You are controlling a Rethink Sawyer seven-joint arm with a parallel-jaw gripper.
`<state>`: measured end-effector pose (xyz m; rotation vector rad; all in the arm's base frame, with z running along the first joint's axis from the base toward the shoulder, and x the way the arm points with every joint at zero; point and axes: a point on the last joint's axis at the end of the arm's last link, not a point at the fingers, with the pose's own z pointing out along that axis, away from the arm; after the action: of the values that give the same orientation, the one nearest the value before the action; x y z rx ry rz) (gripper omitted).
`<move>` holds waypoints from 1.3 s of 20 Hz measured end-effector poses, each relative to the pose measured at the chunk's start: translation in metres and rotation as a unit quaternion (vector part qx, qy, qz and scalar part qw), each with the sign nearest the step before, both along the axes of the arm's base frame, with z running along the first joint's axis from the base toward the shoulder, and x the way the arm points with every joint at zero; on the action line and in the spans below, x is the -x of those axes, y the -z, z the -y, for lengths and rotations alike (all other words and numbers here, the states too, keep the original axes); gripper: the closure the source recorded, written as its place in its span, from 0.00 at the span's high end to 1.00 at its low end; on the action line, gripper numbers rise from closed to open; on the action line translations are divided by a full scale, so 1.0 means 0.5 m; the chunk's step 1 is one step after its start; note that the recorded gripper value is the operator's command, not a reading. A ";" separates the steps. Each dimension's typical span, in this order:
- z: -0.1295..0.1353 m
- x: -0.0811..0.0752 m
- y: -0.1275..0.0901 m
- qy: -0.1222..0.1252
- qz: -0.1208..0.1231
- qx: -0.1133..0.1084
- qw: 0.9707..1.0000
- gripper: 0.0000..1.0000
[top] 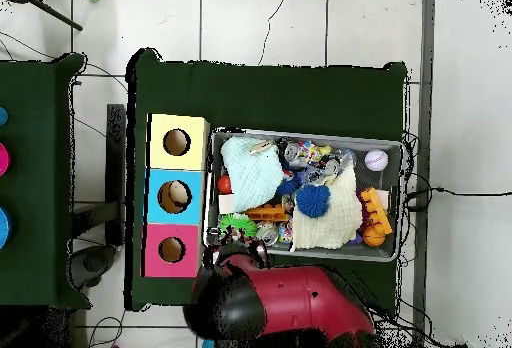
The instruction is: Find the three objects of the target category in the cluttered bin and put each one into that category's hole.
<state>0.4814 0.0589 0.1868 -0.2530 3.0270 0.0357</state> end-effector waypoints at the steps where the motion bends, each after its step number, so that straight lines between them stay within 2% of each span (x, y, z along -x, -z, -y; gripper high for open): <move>1: -0.010 0.007 -0.006 0.003 0.000 0.001 1.000 0.00; 8: -0.101 0.037 -0.045 0.003 0.014 0.011 1.000 0.00; 13: -0.163 0.067 -0.047 0.006 0.012 0.013 1.000 0.00; 21: -0.255 0.136 -0.009 0.037 -0.007 0.014 0.999 0.00; 26: -0.271 0.153 0.040 0.059 0.009 0.011 0.998 0.00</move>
<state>0.4049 0.1946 0.1670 -0.0767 3.0194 -0.0084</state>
